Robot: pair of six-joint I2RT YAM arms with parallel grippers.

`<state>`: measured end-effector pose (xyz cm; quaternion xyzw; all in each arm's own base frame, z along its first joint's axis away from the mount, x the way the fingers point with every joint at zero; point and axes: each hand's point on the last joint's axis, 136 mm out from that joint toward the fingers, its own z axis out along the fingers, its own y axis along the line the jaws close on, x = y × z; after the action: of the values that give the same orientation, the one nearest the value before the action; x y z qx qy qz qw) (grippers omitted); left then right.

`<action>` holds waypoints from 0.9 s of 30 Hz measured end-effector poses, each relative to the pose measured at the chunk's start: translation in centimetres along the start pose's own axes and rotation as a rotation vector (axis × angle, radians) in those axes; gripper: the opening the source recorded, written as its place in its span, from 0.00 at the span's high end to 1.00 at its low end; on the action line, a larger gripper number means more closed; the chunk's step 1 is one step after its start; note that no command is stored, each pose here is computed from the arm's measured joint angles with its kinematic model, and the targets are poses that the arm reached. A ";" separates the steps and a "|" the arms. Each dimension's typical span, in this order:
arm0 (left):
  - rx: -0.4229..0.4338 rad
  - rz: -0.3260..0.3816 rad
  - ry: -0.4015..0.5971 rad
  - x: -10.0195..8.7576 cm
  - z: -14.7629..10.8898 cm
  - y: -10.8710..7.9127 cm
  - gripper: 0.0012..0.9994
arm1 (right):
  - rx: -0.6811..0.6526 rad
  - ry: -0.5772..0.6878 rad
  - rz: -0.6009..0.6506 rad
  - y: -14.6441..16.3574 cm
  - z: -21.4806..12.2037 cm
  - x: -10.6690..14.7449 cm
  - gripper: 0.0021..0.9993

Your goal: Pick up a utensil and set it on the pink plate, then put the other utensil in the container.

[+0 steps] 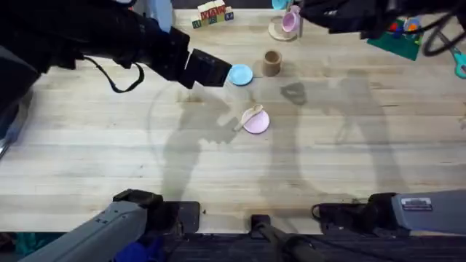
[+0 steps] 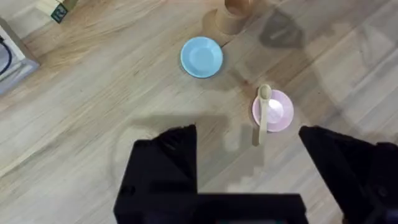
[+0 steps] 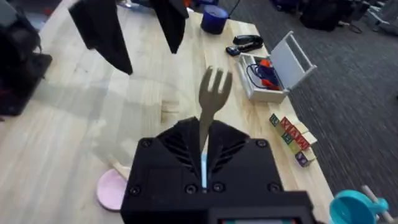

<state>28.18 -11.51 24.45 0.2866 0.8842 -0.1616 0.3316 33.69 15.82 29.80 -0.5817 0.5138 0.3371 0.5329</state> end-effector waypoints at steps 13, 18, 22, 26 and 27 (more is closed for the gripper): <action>0.000 0.000 0.000 0.0 0.0 0.0 0.00 | -0.029 -0.072 -0.051 -3.4 2.6 5.7 0.97; 0.000 0.000 0.000 0.0 0.0 0.0 0.00 | -0.021 -0.078 -0.080 -4.6 3.3 7.9 0.97; 0.000 0.000 0.000 0.0 0.0 0.0 0.00 | -0.012 -0.082 -0.074 -5.7 3.8 9.7 0.97; 0.000 0.000 0.000 0.0 0.0 0.0 0.00 | -0.012 -0.082 -0.050 -6.1 4.3 11.5 0.97; 0.000 0.000 0.000 0.0 0.0 0.0 0.00 | -0.012 -0.082 -0.043 -6.2 4.4 11.9 0.97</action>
<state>28.17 -11.50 24.45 0.2865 0.8843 -0.1616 0.3315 43.21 16.64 19.42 -0.5814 0.4771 0.3521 0.5571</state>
